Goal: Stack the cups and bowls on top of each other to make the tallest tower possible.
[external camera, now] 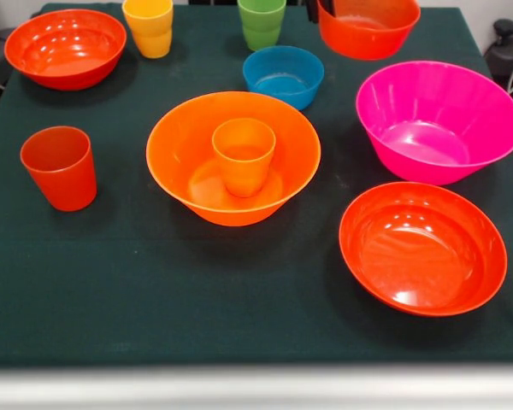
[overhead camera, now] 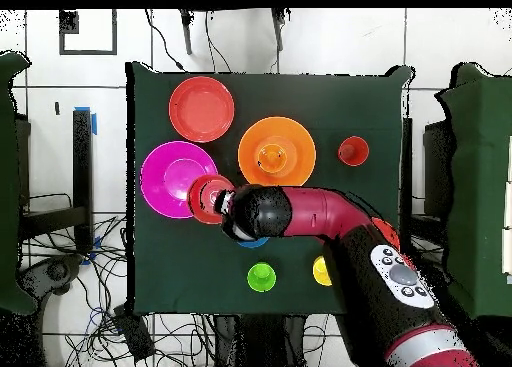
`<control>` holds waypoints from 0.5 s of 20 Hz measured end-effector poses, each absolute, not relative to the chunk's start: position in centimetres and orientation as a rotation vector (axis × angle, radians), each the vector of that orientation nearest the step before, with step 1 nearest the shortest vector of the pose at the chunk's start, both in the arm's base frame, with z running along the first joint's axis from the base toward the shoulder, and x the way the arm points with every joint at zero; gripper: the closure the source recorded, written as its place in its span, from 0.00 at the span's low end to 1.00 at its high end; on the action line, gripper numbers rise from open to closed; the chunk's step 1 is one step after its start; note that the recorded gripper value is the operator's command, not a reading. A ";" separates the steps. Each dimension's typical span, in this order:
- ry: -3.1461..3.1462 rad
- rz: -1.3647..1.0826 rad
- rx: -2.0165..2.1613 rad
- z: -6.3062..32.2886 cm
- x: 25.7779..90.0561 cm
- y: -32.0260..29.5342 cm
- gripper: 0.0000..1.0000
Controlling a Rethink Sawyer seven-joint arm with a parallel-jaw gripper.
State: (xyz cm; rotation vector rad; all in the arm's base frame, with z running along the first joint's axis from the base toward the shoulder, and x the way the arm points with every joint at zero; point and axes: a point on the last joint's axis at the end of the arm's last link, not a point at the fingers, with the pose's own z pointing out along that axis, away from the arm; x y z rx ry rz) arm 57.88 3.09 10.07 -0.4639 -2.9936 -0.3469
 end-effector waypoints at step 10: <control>-2.955 -0.366 -0.418 8.4 58.8 1.4 1.00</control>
